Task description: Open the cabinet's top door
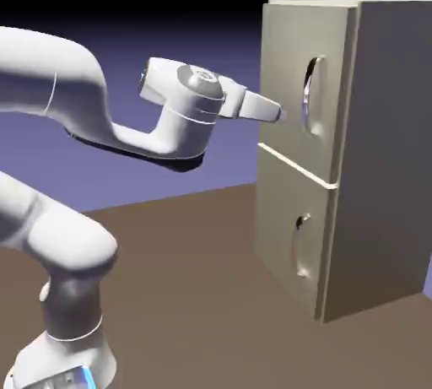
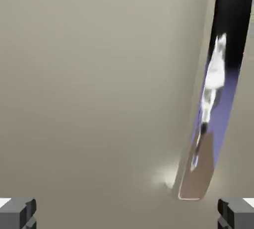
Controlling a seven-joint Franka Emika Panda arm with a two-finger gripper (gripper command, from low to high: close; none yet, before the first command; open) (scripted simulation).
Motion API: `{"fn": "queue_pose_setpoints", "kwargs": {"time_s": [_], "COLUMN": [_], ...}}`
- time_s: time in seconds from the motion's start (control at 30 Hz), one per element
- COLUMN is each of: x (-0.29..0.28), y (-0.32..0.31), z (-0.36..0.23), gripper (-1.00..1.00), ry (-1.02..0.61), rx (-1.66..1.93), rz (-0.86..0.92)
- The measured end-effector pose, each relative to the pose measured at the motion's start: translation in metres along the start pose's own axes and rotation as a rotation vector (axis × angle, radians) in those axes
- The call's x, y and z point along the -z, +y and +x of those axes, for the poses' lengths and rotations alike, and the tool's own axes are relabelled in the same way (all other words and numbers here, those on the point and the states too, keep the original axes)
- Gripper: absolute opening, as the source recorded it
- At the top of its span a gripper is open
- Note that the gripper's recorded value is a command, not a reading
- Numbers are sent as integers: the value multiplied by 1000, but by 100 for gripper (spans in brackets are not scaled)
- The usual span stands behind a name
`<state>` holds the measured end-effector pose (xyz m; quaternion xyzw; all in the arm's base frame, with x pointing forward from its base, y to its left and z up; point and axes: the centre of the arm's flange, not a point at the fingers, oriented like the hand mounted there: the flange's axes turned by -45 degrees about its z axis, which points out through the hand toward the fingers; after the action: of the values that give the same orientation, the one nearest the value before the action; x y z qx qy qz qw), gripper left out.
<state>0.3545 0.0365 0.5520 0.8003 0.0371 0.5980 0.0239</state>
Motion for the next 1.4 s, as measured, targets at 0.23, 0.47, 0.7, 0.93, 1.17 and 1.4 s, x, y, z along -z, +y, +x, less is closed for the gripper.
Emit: {"fn": "queue_pose_setpoints", "kwargs": {"time_s": [0.23, 0.47, 0.7, 0.93, 1.17, 1.4], "x": [0, -6, -32, -49, -19, 5], "y": [16, 36, 49, 42, 22, 1], "z": [1, -1, 5, 10, 3, -3], "gripper": [0, 0, 0, -100, -100, -100], "ry": [113, 227, 288, 288, 283, 277], "rx": [-26, -58, -81, -81, -99, -114], "rz": [5, 25, 44, 6, -117, -224]}}
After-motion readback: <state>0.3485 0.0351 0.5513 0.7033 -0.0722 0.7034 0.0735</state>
